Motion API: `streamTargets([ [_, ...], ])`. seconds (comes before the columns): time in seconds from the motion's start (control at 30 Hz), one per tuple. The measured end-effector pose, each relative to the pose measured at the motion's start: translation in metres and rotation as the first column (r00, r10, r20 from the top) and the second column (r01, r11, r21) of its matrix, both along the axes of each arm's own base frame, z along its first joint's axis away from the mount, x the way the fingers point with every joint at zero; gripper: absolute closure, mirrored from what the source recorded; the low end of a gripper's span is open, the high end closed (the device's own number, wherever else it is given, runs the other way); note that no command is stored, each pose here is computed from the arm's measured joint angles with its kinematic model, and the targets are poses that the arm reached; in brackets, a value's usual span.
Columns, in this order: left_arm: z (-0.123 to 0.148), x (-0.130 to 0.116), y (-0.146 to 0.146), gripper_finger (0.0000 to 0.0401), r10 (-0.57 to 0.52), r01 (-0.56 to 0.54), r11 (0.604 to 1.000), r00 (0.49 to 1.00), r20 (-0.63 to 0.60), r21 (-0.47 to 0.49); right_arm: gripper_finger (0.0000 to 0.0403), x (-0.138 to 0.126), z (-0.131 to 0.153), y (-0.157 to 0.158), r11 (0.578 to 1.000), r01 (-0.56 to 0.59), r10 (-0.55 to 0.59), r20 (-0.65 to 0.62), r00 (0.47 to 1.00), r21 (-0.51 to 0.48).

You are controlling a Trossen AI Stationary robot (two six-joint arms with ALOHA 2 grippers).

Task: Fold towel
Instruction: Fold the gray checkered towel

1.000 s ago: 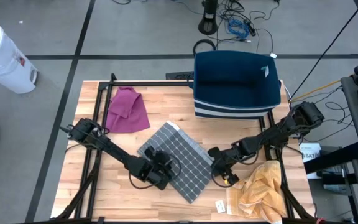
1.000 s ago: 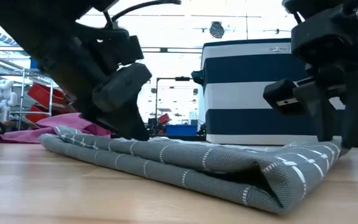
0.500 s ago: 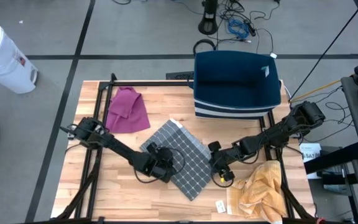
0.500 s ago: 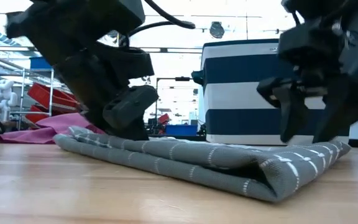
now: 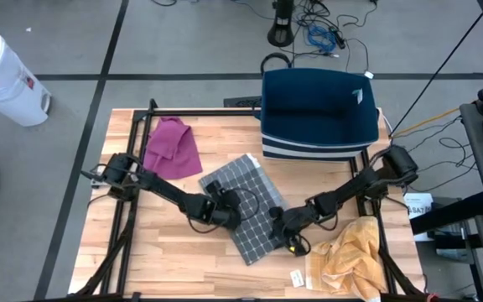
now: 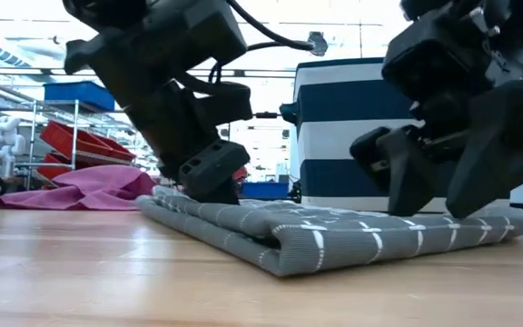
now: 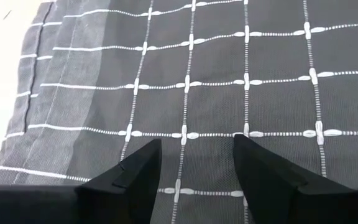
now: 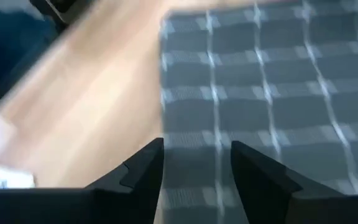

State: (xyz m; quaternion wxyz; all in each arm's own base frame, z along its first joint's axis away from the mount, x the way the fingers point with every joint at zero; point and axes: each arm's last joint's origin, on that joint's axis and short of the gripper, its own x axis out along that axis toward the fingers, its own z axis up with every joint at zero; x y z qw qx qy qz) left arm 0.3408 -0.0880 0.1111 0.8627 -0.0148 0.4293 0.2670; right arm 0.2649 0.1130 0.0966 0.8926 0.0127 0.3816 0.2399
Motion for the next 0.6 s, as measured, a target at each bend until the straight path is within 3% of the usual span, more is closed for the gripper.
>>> streamTargets([
  [0.23, 0.002, 0.005, 0.007, 0.0193, -0.068, 0.068, 0.998, 0.998, -0.015, 0.008, 0.0229, 0.028, -0.012, 0.012, 0.999, -0.005, 0.004, 0.011, 1.0, 0.053],
  [0.43, 0.015, -0.004, -0.01, 0.0193, -0.108, 0.108, 0.993, 0.994, 0.0, 0.055, 0.0229, 0.035, 0.023, 0.018, 0.998, -0.044, 0.043, 0.015, 0.999, 0.041],
  [0.5, 0.02, -0.008, -0.014, 0.0193, -0.113, 0.113, 0.991, 0.994, -0.003, 0.066, 0.0229, 0.032, 0.037, 0.017, 1.0, -0.026, 0.026, 0.022, 0.999, 0.001],
  [0.6, 0.018, -0.016, -0.015, 0.0193, -0.07, 0.073, 0.995, 0.996, -0.056, 0.068, 0.0229, 0.019, 0.046, 0.012, 0.988, 0.054, -0.058, -0.021, 0.998, -0.141],
])
